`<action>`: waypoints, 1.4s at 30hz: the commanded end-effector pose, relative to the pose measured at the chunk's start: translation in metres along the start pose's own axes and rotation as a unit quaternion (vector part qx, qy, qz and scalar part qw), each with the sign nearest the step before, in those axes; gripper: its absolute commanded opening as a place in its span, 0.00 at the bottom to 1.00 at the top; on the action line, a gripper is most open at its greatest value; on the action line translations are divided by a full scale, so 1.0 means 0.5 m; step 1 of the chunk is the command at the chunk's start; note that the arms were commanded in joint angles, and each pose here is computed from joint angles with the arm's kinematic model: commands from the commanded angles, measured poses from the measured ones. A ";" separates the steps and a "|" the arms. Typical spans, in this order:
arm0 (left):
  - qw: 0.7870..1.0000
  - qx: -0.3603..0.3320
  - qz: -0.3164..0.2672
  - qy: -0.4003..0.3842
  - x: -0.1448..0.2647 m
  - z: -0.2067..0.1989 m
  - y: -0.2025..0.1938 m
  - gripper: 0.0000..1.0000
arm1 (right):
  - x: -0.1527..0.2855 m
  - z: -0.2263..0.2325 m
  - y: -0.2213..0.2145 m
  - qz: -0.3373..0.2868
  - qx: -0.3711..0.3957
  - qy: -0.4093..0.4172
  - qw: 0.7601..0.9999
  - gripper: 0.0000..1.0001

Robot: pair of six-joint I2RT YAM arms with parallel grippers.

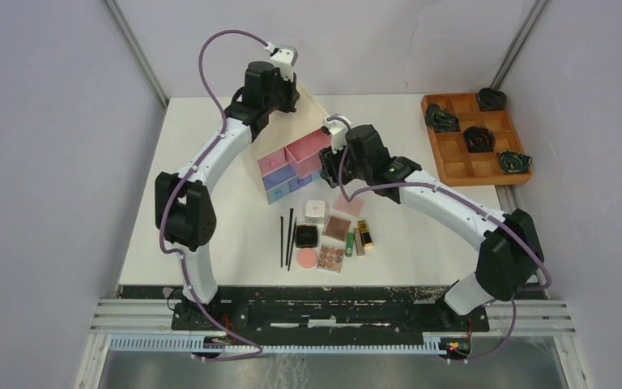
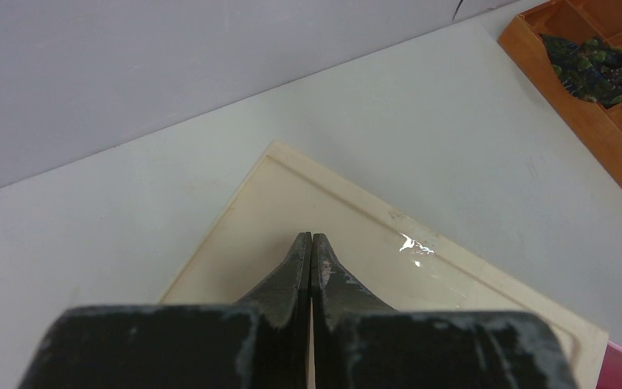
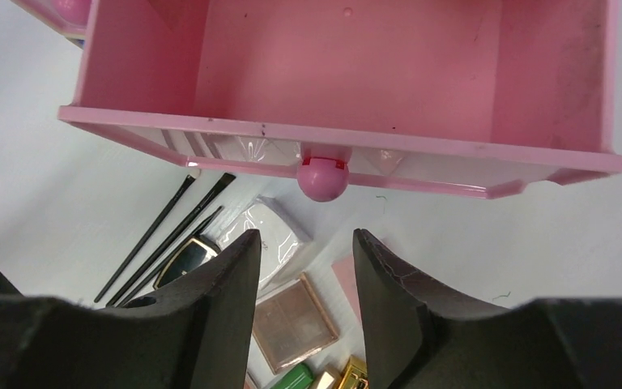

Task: Organize the makeup
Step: Open the drawer in the storage box.

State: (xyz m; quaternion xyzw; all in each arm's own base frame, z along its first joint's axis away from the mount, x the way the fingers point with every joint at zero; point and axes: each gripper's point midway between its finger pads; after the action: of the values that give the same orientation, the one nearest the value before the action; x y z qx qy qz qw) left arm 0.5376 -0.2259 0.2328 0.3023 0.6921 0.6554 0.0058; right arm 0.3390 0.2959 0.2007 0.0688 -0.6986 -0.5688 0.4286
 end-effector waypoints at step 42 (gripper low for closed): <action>0.916 0.037 0.396 0.055 0.093 0.064 -0.506 0.03 | -0.001 -0.008 0.231 0.047 0.034 -0.025 0.998 0.01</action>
State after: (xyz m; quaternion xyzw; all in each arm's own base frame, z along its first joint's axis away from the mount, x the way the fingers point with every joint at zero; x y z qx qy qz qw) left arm 0.5376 -0.2261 0.2331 0.2958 0.6946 0.6556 0.0144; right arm 0.3953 0.3409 0.2966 0.0611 -0.7340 -0.5246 0.4269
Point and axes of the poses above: each gripper's point midway between its finger pads, its own x axis back along the fingers, its own z axis along the line the jaws close on, y = z × x, and after that the axes turned 5 degrees about x, right-handed
